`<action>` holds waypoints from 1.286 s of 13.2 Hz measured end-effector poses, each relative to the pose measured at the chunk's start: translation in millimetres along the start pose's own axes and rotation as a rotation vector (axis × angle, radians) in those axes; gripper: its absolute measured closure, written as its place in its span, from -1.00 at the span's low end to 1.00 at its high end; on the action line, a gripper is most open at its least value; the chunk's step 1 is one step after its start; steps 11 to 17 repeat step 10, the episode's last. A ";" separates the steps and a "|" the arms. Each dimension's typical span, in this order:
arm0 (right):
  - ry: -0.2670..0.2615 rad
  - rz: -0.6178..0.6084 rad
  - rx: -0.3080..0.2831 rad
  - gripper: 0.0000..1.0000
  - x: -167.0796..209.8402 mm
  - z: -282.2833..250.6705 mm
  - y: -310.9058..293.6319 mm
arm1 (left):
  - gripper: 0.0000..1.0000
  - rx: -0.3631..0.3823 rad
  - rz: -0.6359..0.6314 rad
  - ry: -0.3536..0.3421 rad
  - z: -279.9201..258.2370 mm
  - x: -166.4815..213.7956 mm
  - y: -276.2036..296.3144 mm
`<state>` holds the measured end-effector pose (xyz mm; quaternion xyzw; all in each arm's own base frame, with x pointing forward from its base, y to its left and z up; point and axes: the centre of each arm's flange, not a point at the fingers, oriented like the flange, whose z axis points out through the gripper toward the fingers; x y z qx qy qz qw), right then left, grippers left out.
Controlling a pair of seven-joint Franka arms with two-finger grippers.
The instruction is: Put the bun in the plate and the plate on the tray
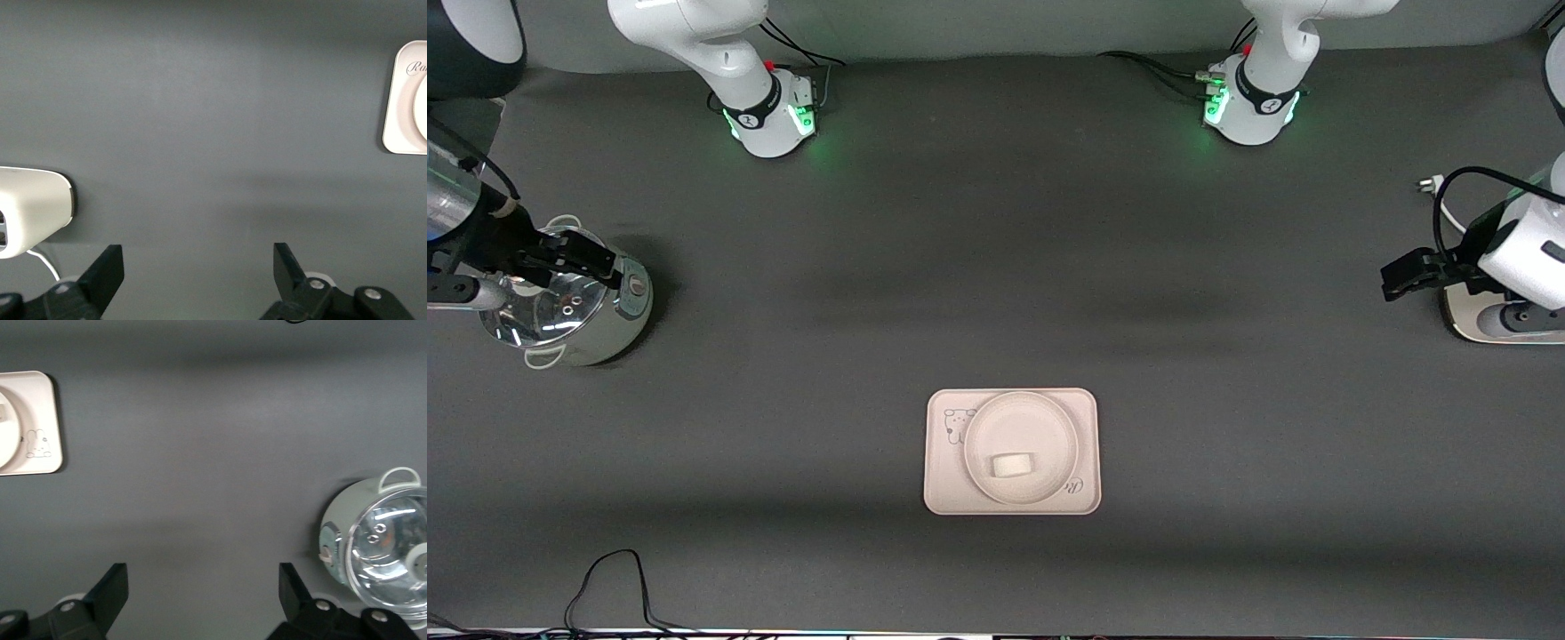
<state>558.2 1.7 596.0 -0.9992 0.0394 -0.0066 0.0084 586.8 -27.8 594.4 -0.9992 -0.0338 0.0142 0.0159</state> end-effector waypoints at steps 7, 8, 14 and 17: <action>-0.004 0.015 -0.001 -1.00 -1.7 -4.5 20.0 | -1.00 -0.025 -0.033 0.014 -27.0 -18.4 -19.9; -0.002 0.008 -0.001 -1.00 -2.5 -5.9 16.3 | -1.00 -0.025 -0.034 0.009 -28.6 -22.0 -20.6; 0.001 0.006 0.000 -1.00 -3.5 -7.7 15.1 | -1.00 -0.026 -0.037 0.006 -29.0 -29.4 -23.4; 0.001 0.006 0.000 -1.00 -3.5 -7.7 15.1 | -1.00 -0.026 -0.037 0.006 -29.0 -29.4 -23.4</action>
